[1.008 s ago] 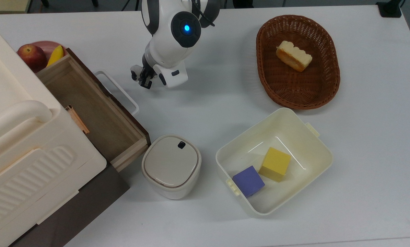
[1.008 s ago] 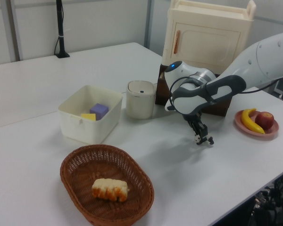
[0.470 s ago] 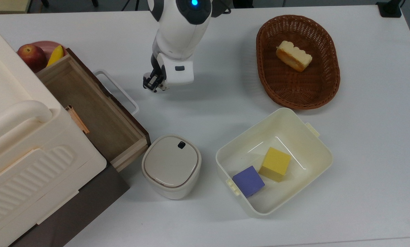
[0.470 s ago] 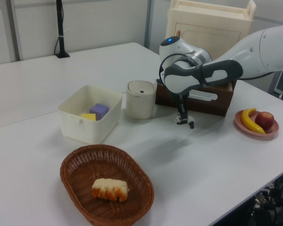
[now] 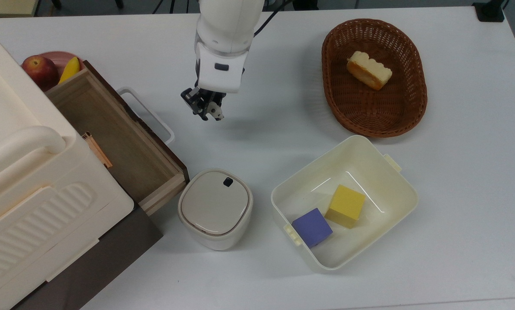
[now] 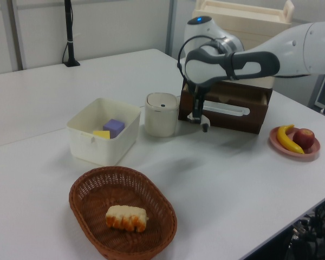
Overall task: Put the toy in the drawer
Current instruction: 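Lift the panda toy and carry it over the open drawer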
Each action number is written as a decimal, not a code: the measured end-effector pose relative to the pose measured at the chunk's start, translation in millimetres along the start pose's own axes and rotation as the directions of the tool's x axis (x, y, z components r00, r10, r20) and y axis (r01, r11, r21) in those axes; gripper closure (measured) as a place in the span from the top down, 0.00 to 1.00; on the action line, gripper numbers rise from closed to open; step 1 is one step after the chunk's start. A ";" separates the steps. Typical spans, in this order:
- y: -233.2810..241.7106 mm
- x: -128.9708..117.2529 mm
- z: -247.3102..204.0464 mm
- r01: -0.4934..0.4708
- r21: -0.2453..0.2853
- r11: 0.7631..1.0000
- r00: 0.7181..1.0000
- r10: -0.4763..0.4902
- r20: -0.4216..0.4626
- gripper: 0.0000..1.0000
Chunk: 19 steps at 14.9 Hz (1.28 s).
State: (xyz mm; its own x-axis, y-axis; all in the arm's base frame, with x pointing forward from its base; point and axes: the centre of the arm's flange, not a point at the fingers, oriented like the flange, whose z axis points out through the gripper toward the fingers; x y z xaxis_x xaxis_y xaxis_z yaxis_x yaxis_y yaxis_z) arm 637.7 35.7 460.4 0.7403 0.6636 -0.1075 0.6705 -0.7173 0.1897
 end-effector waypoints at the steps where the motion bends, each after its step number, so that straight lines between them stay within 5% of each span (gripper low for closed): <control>1: 5.7 -1.2 -14.2 -0.073 -0.005 0.997 0.997 0.073 -0.028 0.39; 4: 18.2 -6.2 -40.7 -0.265 -0.005 0.964 0.961 0.263 -0.080 0.39; 9: 60.5 -38.9 -61.7 -0.436 0.011 0.900 0.893 0.434 -0.124 0.39; 13: 100.1 -74.9 -68.7 -0.526 0.025 0.850 0.839 0.524 -0.145 0.39; 19: 133.1 -104.7 -73.4 -0.589 0.013 0.808 0.790 0.579 -0.199 0.39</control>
State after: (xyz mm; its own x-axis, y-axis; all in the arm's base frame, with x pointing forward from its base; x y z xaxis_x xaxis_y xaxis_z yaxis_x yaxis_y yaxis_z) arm 645.8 -113.7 568.5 0.9639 0.1512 0.2194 0.1062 -0.9732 0.2040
